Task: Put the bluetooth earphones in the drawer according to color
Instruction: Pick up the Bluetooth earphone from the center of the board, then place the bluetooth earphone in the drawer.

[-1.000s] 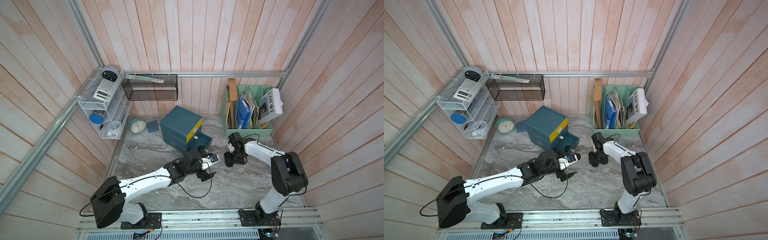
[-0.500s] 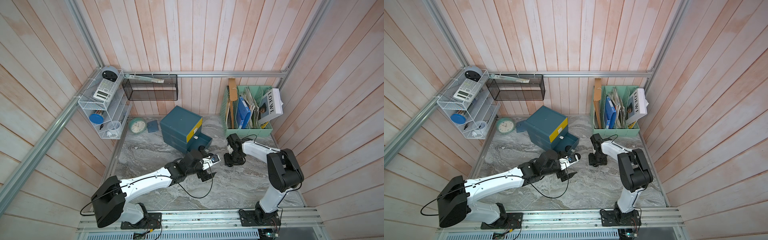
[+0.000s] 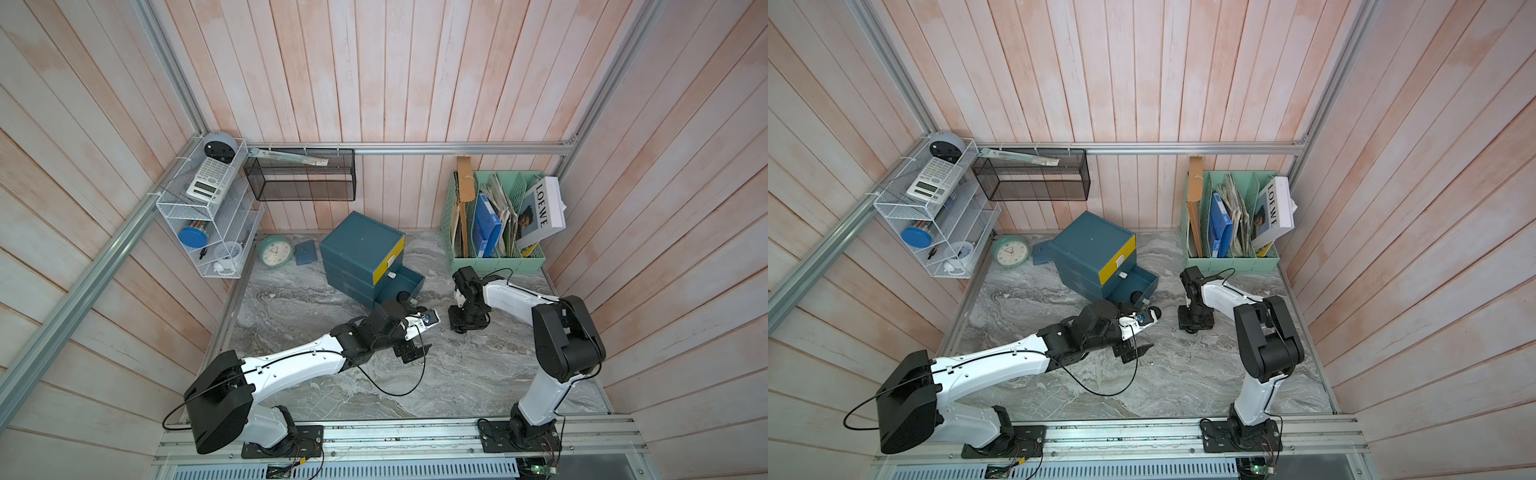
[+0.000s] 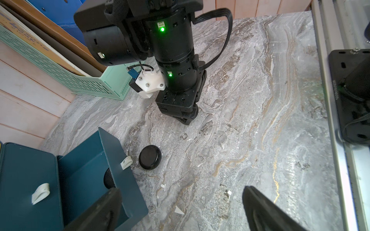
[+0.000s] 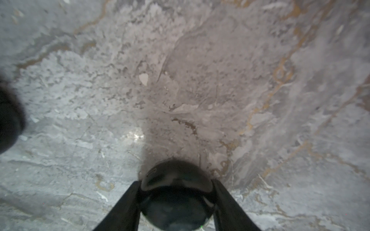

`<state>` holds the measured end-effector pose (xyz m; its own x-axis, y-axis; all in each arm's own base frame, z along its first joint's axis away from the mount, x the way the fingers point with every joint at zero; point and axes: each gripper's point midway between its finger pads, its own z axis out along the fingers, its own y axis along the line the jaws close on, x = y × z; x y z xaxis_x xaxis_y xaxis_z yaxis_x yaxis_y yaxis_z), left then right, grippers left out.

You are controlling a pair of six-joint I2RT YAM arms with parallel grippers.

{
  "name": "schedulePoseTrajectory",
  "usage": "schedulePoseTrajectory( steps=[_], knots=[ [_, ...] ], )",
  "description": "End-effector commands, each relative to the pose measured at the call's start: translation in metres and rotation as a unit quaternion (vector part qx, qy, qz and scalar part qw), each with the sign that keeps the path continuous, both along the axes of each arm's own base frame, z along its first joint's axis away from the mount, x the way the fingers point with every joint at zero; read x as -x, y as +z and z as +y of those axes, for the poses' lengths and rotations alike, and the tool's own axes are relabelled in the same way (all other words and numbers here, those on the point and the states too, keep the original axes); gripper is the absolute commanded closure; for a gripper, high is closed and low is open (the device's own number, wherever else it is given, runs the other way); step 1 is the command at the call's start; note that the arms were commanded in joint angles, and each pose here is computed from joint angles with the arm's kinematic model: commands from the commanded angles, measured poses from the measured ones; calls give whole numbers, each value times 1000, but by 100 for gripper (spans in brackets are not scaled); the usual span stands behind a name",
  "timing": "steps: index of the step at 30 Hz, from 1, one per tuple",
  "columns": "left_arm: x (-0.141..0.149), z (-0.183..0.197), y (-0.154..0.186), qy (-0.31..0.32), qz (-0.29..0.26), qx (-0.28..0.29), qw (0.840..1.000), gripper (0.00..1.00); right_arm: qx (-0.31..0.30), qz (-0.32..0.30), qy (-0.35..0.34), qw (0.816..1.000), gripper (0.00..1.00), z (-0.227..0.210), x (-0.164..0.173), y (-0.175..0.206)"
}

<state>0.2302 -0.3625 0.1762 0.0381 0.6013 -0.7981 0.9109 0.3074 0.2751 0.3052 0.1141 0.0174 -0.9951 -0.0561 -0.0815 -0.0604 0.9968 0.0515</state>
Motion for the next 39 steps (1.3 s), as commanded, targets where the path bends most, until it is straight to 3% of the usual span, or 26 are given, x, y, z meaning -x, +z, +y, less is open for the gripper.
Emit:
schedulePoseTrajectory(
  steps=[1,17,26,39],
  knots=[
    [-4,-5,9,-1,-12,3,1000,0,1,-8,0,1000,45,2,-1,0],
    [-27,17,38,45,-46,21,998,0,-31,-108,10,994,53,26,-31,59],
    [-51,41,58,83,-48,52,994,0,-82,-159,46,983,54,83,-62,95],
    [-81,76,65,135,-51,57,988,0,-126,-172,82,974,54,145,-89,110]
  ],
)
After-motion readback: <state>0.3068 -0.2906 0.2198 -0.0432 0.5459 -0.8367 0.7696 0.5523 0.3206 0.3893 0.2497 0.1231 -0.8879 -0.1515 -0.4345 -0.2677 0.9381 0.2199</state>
